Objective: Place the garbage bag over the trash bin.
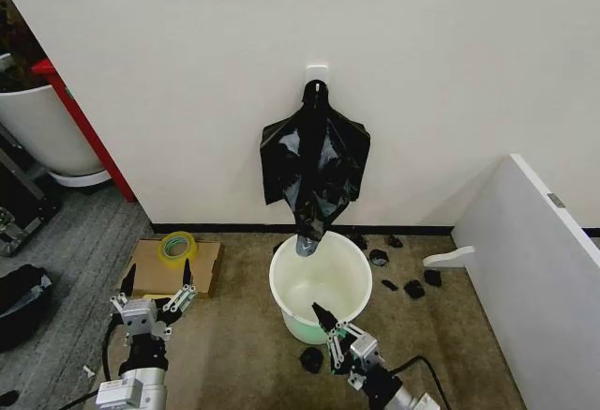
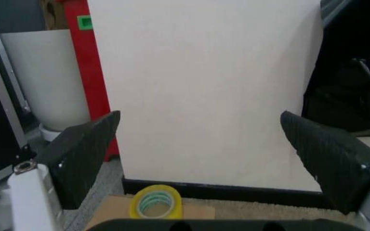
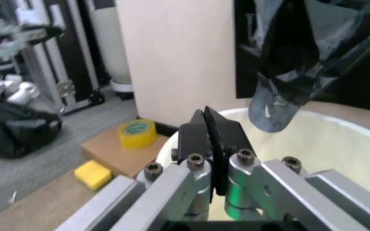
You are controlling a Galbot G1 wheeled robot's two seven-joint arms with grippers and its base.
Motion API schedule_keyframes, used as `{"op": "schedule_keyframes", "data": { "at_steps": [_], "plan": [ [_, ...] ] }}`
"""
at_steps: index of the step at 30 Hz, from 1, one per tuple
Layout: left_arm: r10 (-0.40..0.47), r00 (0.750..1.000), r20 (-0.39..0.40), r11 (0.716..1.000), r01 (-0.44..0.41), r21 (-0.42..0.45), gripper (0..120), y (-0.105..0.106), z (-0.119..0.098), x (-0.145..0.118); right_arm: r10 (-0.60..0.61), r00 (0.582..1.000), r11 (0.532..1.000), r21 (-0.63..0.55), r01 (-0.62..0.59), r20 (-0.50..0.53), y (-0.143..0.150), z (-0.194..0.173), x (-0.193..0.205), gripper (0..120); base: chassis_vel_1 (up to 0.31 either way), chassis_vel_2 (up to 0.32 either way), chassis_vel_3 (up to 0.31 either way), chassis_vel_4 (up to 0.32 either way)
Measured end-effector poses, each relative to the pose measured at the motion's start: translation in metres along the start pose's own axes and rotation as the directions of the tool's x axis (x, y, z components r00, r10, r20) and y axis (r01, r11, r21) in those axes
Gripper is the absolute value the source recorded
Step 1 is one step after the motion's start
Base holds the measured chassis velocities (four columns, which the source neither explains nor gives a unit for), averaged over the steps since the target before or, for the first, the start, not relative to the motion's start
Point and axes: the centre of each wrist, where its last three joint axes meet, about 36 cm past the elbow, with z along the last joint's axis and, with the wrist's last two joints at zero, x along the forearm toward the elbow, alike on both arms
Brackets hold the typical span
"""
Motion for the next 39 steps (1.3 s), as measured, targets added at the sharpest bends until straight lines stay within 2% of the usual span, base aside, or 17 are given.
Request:
{"op": "schedule_keyframes", "data": {
  "at_steps": [4,6,10,13,17,19,24,26,31,32,39],
  "plan": [
    [-0.001,1.0,-0.001,1.0,0.001,-0.001,98,0.0,0.0,0.001,0.054,0.999,0.995,-0.078,-0.053,0.002,-0.008,-0.01,-0.021,10,0.0,0.0,0.0,0.0],
    [-0.001,1.0,0.001,1.0,0.001,-0.002,98,0.0,-0.001,0.001,0.087,0.996,0.987,-0.139,-0.085,0.002,-0.017,-0.016,-0.037,19,0.0,0.0,0.0,0.0],
    [-0.003,1.0,0.003,1.0,0.003,-0.008,98,0.001,-0.004,0.003,0.12,0.992,0.965,-0.231,-0.126,-0.039,-0.038,-0.016,-0.06,36,0.0,0.0,0.0,0.0],
    [-0.007,1.0,0.001,1.0,0.007,-0.01,98,0.001,-0.004,0.003,0.114,0.991,0.955,-0.267,-0.128,-0.066,-0.049,-0.013,-0.067,43,0.0,0.0,0.0,0.0],
    [-0.01,1.0,-0.002,1.0,0.01,-0.013,98,0.001,-0.004,0.004,0.096,0.991,0.952,-0.283,-0.118,-0.09,-0.067,-0.008,-0.085,61,0.0,0.0,0.0,0.0],
    [-0.009,1.0,-0.003,1.0,0.009,-0.015,98,0.0,-0.004,0.004,0.095,0.991,0.951,-0.285,-0.118,-0.094,-0.072,-0.006,-0.091,65,0.0,0.0,0.0,0.0],
    [-0.01,1.0,-0.001,1.0,0.01,-0.021,98,0.001,-0.005,0.004,0.071,0.991,0.952,-0.288,-0.102,-0.114,-0.085,0.006,-0.117,86,0.0,0.0,0.0,0.0],
    [-0.011,1.0,-0.001,1.0,0.011,-0.023,98,0.001,-0.005,0.004,0.067,0.991,0.953,-0.287,-0.099,-0.12,-0.086,0.009,-0.121,87,0.0,0.0,0.0,0.0],
    [-0.015,1.0,-0.001,0.999,0.015,-0.029,98,0.004,-0.005,0.005,0.068,0.99,0.95,-0.296,-0.102,-0.123,-0.089,0.019,-0.136,67,0.0,0.0,0.0,0.0],
    [-0.015,1.0,-0.001,0.999,0.015,-0.029,98,0.004,-0.005,0.005,0.068,0.99,0.95,-0.296,-0.102,-0.123,-0.089,0.019,-0.136,67,0.0,0.0,0.0,0.0],
    [-0.016,1.0,-0.002,0.999,0.016,-0.03,98,0.004,-0.003,0.003,0.063,0.992,0.948,-0.304,-0.093,-0.105,-0.086,0.017,-0.142,36,0.0,0.0,0.0,0.0]
  ]
}}
